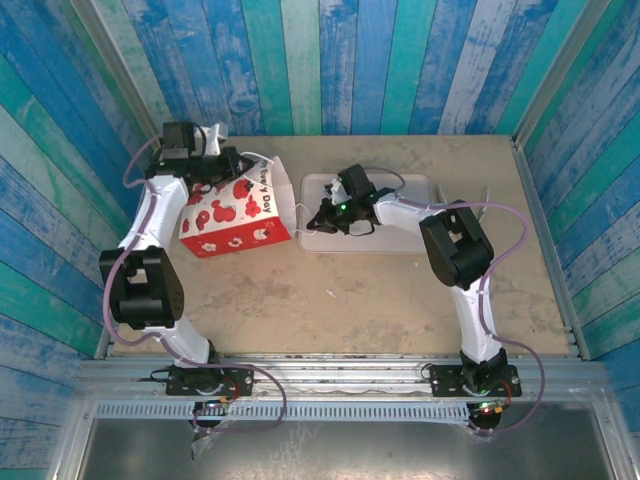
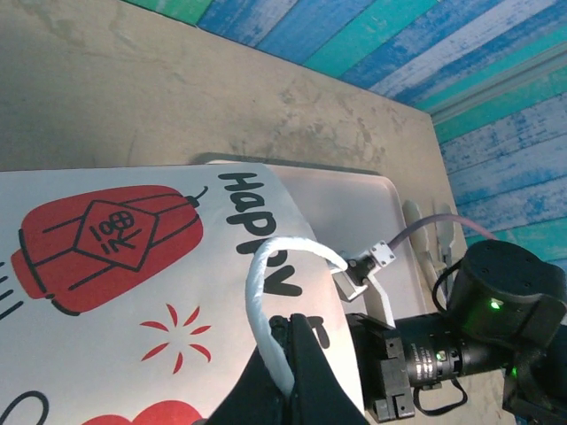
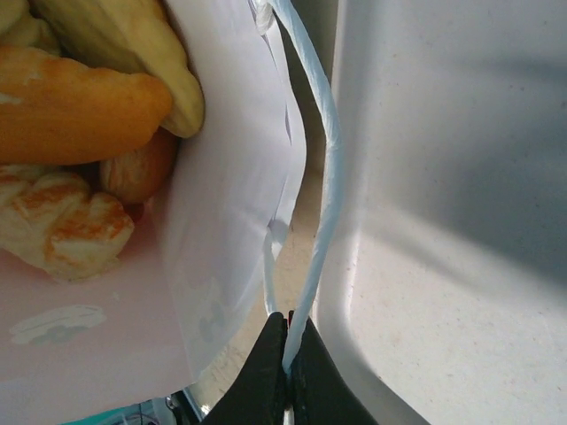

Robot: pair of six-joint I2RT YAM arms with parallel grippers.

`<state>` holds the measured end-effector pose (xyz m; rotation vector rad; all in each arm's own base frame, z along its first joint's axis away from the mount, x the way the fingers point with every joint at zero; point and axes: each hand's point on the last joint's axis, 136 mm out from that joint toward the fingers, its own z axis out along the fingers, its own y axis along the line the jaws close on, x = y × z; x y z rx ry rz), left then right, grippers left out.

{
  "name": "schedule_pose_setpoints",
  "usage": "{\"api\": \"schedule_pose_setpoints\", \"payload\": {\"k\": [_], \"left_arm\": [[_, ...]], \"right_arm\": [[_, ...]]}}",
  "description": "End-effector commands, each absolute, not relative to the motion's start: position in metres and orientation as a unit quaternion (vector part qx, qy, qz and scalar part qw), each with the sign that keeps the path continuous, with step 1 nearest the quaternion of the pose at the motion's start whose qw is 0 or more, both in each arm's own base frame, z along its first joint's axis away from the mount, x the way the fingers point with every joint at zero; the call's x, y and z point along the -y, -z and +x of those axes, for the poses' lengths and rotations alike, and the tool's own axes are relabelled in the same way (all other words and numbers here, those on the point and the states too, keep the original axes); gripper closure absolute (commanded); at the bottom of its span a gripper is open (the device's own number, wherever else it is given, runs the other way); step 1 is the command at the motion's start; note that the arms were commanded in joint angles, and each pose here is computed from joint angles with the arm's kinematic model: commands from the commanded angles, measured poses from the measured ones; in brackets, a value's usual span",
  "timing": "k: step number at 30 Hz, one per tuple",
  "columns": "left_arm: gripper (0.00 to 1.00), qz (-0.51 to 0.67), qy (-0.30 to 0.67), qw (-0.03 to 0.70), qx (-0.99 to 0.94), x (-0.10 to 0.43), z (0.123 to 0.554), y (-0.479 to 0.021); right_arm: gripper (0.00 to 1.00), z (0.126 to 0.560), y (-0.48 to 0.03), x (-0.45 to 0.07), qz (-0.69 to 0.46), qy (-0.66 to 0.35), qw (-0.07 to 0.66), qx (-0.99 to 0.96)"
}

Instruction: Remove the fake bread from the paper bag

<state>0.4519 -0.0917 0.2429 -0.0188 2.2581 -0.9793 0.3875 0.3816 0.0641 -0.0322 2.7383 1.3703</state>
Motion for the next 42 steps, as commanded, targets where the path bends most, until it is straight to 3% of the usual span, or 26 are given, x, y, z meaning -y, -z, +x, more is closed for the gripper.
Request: {"api": "schedule_pose_setpoints", "payload": {"k": [1, 4, 7, 13, 18, 24, 27, 30, 35, 36, 37, 42], "left_arm": [[1.0, 0.021, 0.398, 0.327, -0.857, 0.105, 0.437, -0.248], [1.0, 0.033, 0.408, 0.321, -0.854, 0.116, 0.43, -0.246], [1.0, 0.035, 0.42, 0.321, -0.848, 0.125, 0.425, -0.249], [1.0, 0.052, 0.455, 0.336, -0.823, 0.141, 0.416, -0.271], [0.99, 0.069, 0.502, 0.331, -0.796, 0.16, 0.41, -0.284], [0.98, 0.081, 0.528, 0.31, -0.787, 0.18, 0.41, -0.28], [0.97, 0.09, 0.535, 0.305, -0.783, 0.188, 0.409, -0.28], [0.96, 0.088, 0.531, 0.302, -0.786, 0.192, 0.41, -0.275], [0.97, 0.084, 0.51, 0.293, -0.805, 0.192, 0.407, -0.26], [0.97, 0.085, 0.509, 0.294, -0.805, 0.192, 0.406, -0.259], [0.97, 0.084, 0.509, 0.294, -0.805, 0.192, 0.405, -0.259], [0.97, 0.081, 0.509, 0.297, -0.804, 0.192, 0.403, -0.257]], "right_arm": [[0.93, 0.38, -0.068, -0.377, -0.024, -0.431, 0.043, -0.901], [0.86, 0.38, -0.075, -0.372, -0.026, -0.428, 0.052, -0.902], [0.73, 0.382, -0.088, -0.361, -0.031, -0.418, 0.066, -0.906], [0.56, 0.386, -0.123, -0.303, -0.035, -0.324, 0.151, -0.933], [0.52, 0.389, -0.152, -0.227, -0.006, -0.214, 0.231, -0.949], [0.51, 0.382, -0.181, -0.147, 0.063, -0.158, 0.298, -0.939], [0.49, 0.377, -0.183, -0.107, 0.11, -0.149, 0.311, -0.932], [0.41, 0.372, -0.179, -0.075, 0.135, -0.14, 0.318, -0.928], [0.16, 0.361, -0.169, -0.023, 0.175, -0.093, 0.32, -0.927], [0.03, 0.359, -0.169, -0.017, 0.174, -0.081, 0.321, -0.927], [0.0, 0.355, -0.165, -0.009, 0.179, -0.063, 0.317, -0.929], [0.0, 0.341, -0.148, 0.014, 0.189, -0.052, 0.264, -0.944]]}}
